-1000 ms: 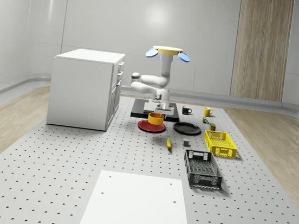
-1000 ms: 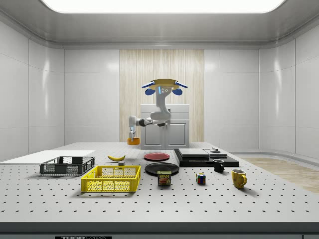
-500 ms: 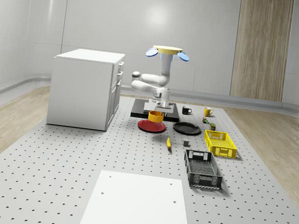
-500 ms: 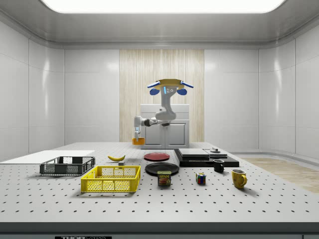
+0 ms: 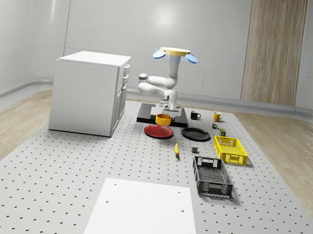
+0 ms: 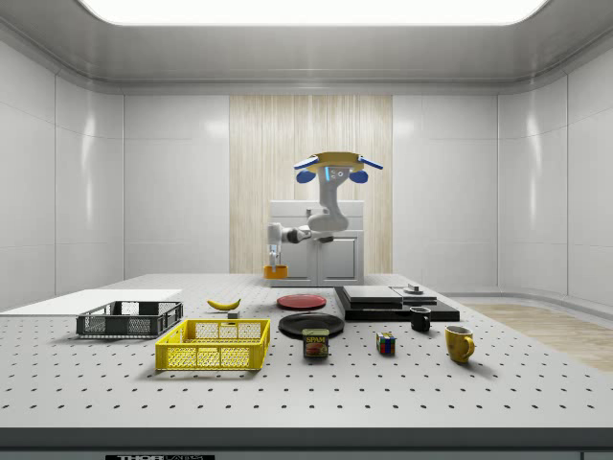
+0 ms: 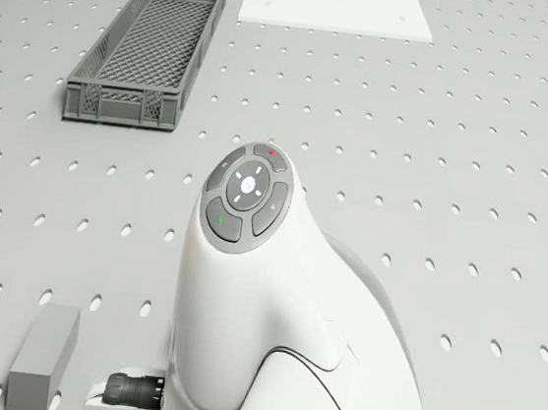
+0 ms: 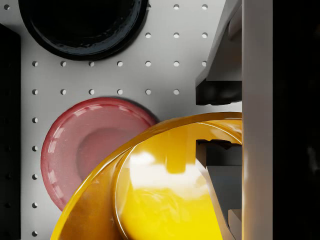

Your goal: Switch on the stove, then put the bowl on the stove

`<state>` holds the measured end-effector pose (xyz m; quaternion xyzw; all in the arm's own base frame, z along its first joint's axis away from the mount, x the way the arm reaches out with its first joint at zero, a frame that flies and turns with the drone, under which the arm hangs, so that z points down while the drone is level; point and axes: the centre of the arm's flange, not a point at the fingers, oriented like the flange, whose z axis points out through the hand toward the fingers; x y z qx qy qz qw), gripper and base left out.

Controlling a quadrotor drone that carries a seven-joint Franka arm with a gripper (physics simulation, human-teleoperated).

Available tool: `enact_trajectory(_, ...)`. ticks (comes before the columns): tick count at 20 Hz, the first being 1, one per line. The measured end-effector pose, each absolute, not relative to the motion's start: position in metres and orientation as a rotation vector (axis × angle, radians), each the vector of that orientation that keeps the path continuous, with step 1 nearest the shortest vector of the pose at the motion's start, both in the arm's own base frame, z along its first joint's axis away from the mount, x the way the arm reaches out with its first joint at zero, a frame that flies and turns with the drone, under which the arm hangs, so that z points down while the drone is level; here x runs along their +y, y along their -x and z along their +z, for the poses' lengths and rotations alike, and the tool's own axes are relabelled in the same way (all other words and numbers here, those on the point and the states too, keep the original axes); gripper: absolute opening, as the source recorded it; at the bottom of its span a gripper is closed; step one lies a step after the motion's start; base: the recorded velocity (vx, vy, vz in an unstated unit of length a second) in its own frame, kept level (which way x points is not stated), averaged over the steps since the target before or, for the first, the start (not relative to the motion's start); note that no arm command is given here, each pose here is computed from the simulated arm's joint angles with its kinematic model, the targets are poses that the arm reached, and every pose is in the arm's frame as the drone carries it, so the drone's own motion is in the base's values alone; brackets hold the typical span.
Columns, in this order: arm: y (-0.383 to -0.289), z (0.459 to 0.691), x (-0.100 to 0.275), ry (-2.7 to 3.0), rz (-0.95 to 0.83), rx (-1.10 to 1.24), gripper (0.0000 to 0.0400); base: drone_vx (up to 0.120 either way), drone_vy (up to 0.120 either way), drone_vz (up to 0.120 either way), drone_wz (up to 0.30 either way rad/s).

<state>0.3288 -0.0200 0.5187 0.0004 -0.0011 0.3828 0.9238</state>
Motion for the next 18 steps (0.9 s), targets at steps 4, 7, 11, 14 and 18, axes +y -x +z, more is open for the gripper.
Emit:
enact_trajectory(4,-0.3287,0.5187,-0.0200,-0.001,0.786,-0.002,0.0100,-0.120,0.000,0.000,0.000)
enact_trajectory(7,-0.3287,0.5187,-0.0200,-0.001,0.786,-0.002,0.0100,-0.120,0.000,0.000,0.000)
enact_trajectory(11,-0.3287,0.5187,-0.0200,-0.001,0.786,-0.002,0.0100,-0.120,0.000,0.000,0.000)
enact_trajectory(14,-0.3287,0.5187,-0.0200,-0.001,0.786,-0.002,0.0100,-0.120,0.000,0.000,0.000)
enact_trajectory(18,-0.3287,0.5187,-0.0200,-0.001,0.786,-0.002,0.0100,-0.120,0.000,0.000,0.000)
